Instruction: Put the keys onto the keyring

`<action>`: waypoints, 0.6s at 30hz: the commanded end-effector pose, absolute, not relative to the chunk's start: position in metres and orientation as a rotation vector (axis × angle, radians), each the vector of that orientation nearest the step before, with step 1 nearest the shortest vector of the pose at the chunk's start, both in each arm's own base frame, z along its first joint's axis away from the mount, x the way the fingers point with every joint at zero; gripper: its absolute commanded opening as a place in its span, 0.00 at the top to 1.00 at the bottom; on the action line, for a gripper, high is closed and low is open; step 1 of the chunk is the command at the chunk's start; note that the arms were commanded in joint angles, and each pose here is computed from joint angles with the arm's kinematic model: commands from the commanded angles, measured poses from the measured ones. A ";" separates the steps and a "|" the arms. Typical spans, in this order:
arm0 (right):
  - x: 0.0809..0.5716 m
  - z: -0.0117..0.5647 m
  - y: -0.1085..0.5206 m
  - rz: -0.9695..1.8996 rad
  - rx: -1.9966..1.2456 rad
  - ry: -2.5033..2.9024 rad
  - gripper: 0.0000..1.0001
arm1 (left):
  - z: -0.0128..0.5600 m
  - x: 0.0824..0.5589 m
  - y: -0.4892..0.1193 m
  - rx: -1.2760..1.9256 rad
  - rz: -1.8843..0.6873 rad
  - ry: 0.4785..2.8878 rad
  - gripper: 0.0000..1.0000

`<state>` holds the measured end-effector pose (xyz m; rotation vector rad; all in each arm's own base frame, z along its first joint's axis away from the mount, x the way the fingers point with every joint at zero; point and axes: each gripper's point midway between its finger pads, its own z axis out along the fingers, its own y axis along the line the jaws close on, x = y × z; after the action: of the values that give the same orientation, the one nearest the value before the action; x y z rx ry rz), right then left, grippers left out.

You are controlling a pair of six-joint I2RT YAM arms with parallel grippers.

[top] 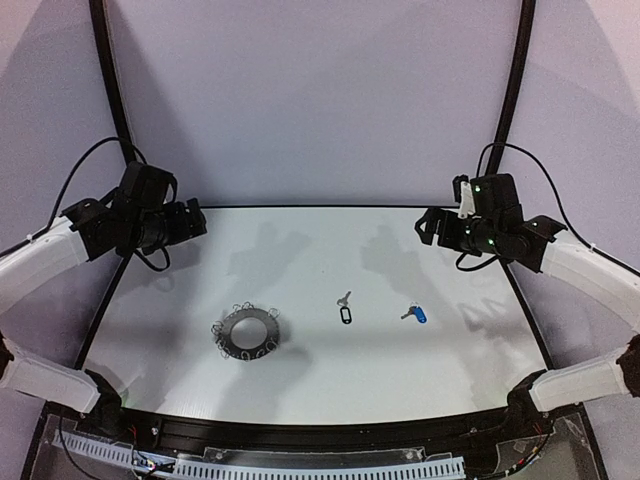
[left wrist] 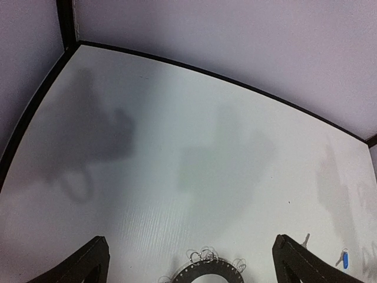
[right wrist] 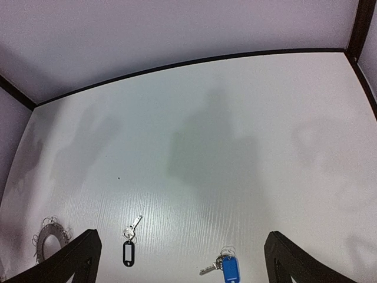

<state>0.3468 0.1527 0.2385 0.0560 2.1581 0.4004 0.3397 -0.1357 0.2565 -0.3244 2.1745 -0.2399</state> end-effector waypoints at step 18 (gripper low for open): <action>0.296 0.174 0.389 1.144 -1.073 2.213 0.02 | 0.222 0.275 -0.129 -0.172 -0.373 2.280 0.01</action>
<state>0.3395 0.3254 0.1992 -0.7061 2.2357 0.9354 0.2836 -0.1339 0.2237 -0.1429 2.2987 -0.3387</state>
